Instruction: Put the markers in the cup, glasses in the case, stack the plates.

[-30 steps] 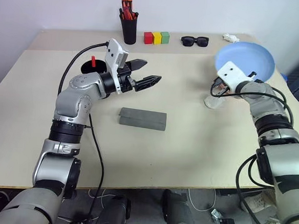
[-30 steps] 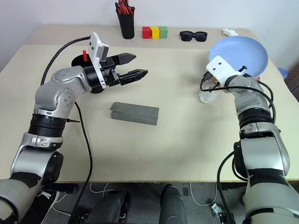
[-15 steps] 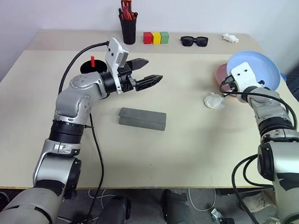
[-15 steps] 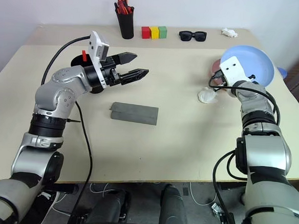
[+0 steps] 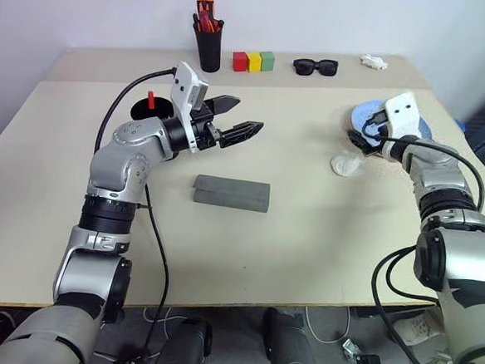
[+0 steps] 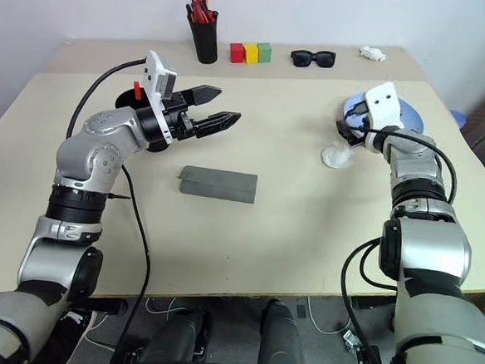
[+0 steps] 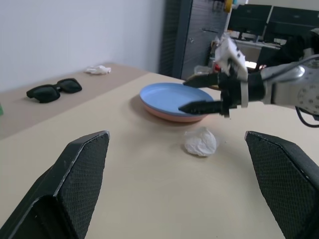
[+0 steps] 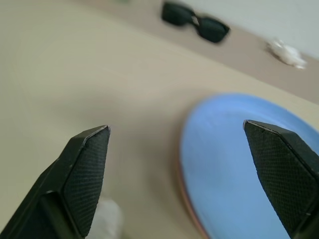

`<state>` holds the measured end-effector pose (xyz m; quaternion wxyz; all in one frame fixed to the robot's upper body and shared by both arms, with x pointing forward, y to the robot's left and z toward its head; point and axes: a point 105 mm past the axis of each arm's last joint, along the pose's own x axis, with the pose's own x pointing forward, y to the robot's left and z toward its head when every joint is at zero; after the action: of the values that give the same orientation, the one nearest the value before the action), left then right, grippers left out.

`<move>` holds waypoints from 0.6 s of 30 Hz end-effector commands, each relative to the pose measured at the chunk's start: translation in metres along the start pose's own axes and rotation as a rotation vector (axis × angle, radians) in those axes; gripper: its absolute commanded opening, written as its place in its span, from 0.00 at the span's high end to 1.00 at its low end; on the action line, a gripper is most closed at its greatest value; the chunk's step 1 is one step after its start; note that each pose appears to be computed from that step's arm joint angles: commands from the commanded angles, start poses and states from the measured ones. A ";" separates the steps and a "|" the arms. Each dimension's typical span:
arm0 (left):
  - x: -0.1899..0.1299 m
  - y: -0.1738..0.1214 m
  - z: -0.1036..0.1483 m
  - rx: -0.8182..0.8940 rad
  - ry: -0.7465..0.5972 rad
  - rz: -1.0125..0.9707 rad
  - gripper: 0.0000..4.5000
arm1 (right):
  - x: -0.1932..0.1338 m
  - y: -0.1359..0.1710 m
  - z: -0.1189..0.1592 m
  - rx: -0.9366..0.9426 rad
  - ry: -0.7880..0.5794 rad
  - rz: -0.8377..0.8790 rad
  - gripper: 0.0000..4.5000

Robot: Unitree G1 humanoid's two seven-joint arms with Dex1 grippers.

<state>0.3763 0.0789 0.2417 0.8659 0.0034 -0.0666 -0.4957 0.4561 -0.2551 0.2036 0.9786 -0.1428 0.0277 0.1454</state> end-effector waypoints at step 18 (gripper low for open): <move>-0.001 -0.002 0.017 0.042 -0.047 -0.023 0.00 | -0.015 0.027 -0.048 0.158 0.166 0.112 0.67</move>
<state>0.3751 0.0779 0.2409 0.8615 0.0029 -0.0660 -0.5034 0.4266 -0.2477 0.1209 0.9635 -0.0733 0.1750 0.1887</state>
